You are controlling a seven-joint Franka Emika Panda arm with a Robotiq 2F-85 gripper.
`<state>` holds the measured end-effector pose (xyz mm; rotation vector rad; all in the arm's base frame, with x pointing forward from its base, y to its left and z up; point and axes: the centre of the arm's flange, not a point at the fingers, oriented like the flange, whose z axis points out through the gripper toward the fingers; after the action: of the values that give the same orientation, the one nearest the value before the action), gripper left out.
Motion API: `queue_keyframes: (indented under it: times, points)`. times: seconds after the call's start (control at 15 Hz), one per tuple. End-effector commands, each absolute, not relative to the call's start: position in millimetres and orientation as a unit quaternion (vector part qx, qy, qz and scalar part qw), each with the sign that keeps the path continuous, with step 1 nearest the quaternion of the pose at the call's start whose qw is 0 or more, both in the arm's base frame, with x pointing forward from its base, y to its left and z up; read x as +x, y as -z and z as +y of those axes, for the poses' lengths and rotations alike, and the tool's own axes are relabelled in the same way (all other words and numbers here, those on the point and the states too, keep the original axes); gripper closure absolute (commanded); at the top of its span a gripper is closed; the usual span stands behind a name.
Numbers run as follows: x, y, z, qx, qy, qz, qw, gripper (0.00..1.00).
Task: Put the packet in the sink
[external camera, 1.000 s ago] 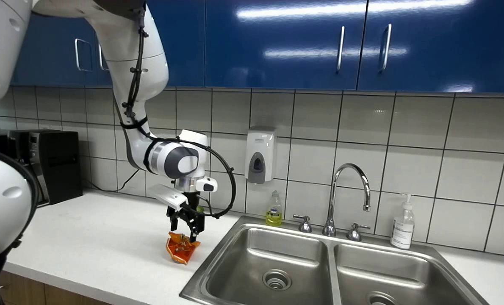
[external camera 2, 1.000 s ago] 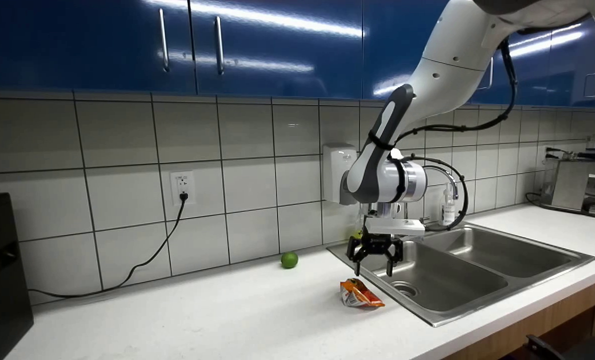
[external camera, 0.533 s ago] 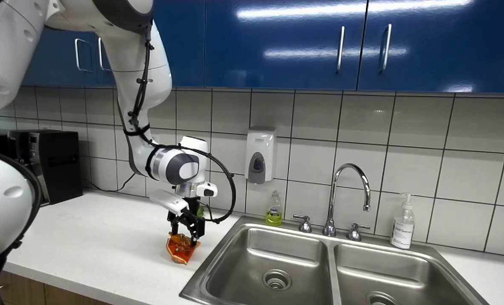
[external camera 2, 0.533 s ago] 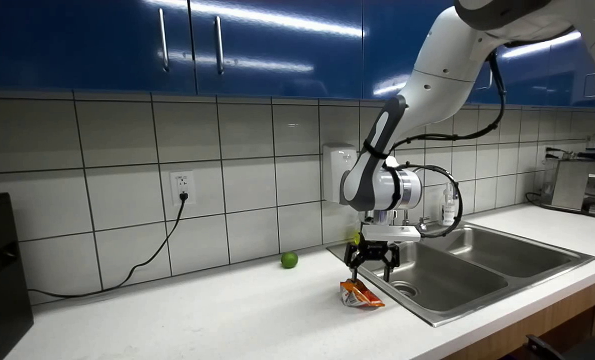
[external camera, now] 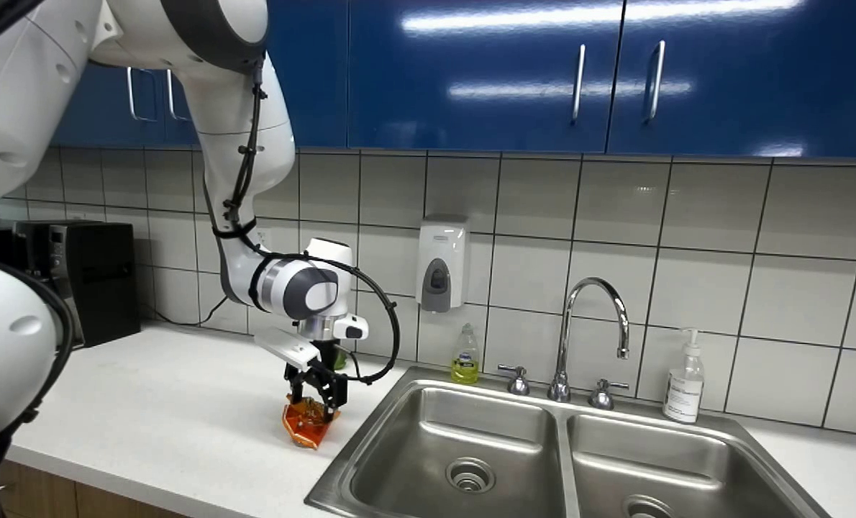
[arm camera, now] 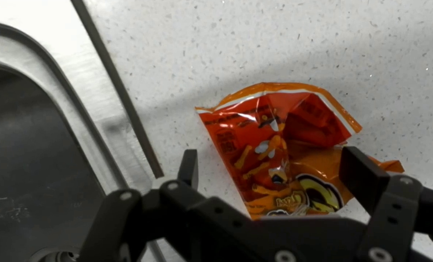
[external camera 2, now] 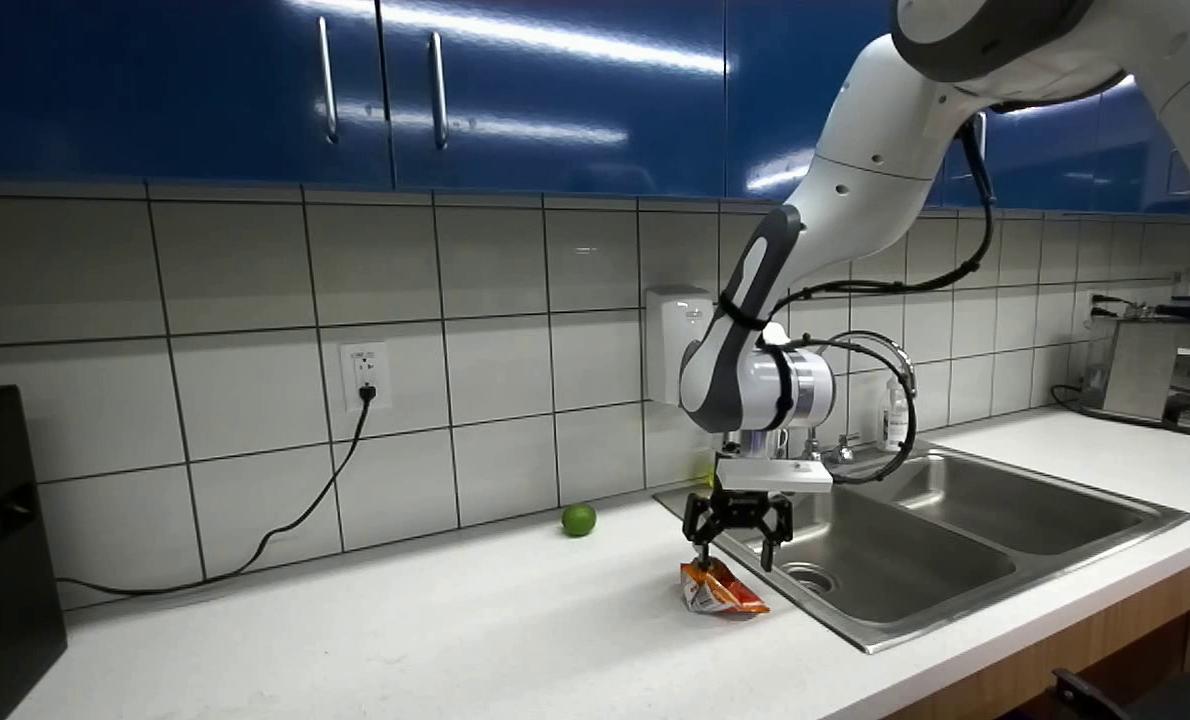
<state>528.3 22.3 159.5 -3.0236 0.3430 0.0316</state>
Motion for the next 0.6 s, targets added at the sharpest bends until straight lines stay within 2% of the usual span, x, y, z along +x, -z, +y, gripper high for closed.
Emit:
queue_keyframes:
  times: [0.0, 0.07, 0.53]
  points:
    - [536.4, -157.2, 27.9, -0.992, -0.006, 0.117, 0.044, 0.24]
    - [536.9, -156.4, 28.2, -0.992, -0.007, 0.117, 0.044, 0.26]
    - [539.4, -153.6, 29.4, -0.992, -0.008, 0.115, 0.046, 0.82]
